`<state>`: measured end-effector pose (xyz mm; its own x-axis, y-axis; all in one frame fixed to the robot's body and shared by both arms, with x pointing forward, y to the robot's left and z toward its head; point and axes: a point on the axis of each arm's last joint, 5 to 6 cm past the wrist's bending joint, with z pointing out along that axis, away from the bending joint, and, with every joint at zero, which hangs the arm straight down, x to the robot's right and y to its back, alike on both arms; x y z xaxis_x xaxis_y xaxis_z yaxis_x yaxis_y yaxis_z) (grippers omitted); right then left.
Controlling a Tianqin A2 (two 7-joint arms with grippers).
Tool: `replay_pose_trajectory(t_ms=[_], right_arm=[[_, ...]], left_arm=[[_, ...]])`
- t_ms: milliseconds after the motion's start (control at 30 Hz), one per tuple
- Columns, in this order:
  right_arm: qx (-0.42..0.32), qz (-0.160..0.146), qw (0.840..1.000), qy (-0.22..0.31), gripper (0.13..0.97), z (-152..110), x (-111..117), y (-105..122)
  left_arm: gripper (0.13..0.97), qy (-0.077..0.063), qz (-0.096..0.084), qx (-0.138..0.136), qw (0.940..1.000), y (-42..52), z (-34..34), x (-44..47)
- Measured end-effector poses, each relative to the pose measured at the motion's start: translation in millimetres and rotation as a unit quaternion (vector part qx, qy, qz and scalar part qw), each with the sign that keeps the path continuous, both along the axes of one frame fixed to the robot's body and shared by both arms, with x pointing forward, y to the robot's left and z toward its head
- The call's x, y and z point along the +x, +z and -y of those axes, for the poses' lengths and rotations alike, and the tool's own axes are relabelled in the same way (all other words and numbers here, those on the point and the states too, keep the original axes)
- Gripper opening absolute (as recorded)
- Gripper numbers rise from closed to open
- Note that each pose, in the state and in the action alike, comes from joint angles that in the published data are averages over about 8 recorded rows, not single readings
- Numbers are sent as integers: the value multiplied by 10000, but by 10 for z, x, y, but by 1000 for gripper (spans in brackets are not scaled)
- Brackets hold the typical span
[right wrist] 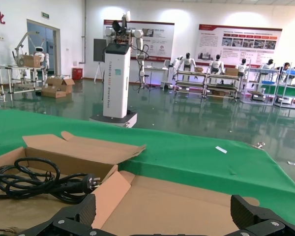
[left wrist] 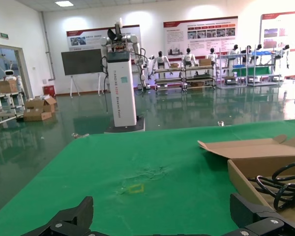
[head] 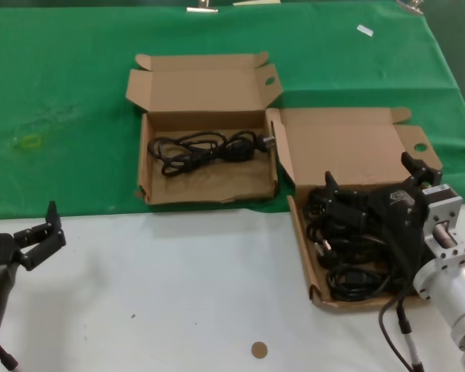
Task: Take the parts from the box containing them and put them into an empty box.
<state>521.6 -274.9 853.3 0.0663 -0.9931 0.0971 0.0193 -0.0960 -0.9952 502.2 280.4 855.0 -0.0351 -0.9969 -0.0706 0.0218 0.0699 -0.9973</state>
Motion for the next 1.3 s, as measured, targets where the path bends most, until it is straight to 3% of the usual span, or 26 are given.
replay_pose_trajectory(t_ms=[1300], right_arm=[[0,0,10000,0,966,0,0,0]], left_arm=[[966,0,0,0,10000,0,0,0]])
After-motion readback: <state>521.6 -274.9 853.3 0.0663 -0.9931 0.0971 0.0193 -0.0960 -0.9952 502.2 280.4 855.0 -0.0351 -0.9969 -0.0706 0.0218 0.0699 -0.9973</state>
